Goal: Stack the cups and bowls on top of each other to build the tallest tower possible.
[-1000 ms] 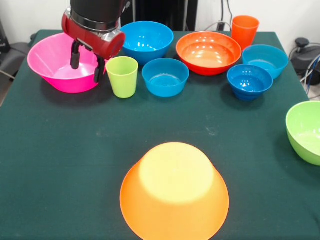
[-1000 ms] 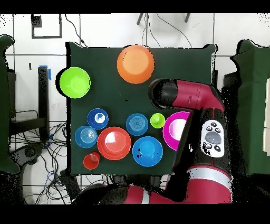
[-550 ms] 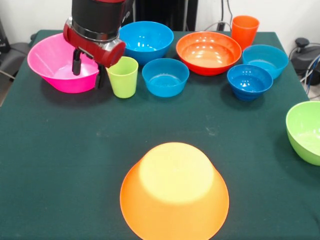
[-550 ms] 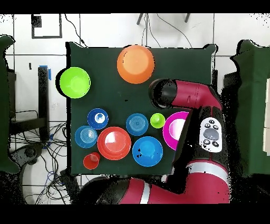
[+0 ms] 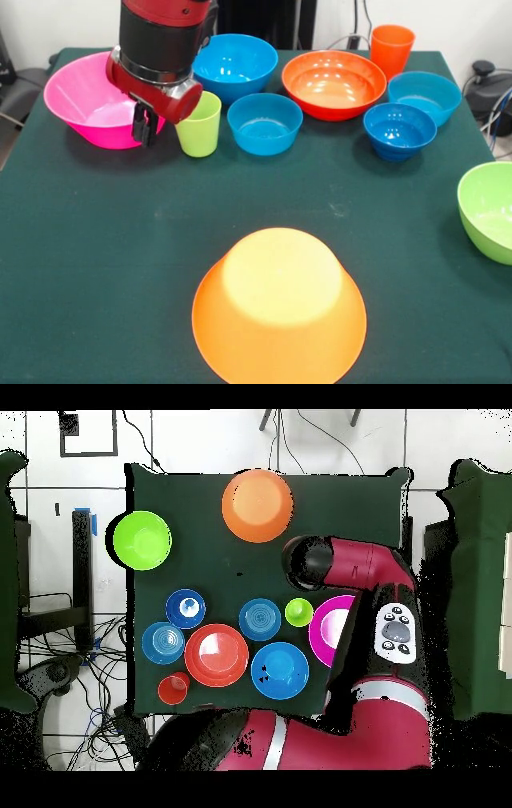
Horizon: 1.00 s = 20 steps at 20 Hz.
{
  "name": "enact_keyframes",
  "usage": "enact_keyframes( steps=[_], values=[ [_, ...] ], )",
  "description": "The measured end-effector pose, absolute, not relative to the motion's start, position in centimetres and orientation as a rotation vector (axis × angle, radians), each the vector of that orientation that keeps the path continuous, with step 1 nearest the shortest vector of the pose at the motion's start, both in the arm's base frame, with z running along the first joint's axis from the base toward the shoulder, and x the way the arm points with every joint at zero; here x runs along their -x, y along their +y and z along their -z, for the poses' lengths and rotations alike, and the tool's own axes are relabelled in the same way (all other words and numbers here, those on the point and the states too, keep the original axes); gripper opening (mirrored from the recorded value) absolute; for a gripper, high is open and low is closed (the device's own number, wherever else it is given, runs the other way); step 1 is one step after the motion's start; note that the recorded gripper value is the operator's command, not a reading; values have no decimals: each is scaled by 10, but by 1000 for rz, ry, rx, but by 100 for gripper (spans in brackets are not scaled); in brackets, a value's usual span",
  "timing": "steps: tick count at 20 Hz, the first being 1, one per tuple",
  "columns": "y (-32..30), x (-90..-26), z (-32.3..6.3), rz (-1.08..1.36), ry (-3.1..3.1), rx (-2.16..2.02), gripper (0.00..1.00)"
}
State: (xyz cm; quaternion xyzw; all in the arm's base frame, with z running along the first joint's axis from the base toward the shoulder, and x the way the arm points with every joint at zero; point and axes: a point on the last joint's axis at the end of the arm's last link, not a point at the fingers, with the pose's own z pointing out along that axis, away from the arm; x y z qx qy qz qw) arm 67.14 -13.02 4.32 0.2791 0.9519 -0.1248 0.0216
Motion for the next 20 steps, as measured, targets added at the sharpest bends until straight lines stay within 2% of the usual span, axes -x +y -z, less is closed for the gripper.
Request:
enact_keyframes(
  steps=[13,14,20],
  values=[
    [-132,-679,-56,378,2915,-861,0],
    [-133,-682,-62,376,2905,-861,100],
    [-132,-685,-70,374,2894,-858,100]
  ],
)
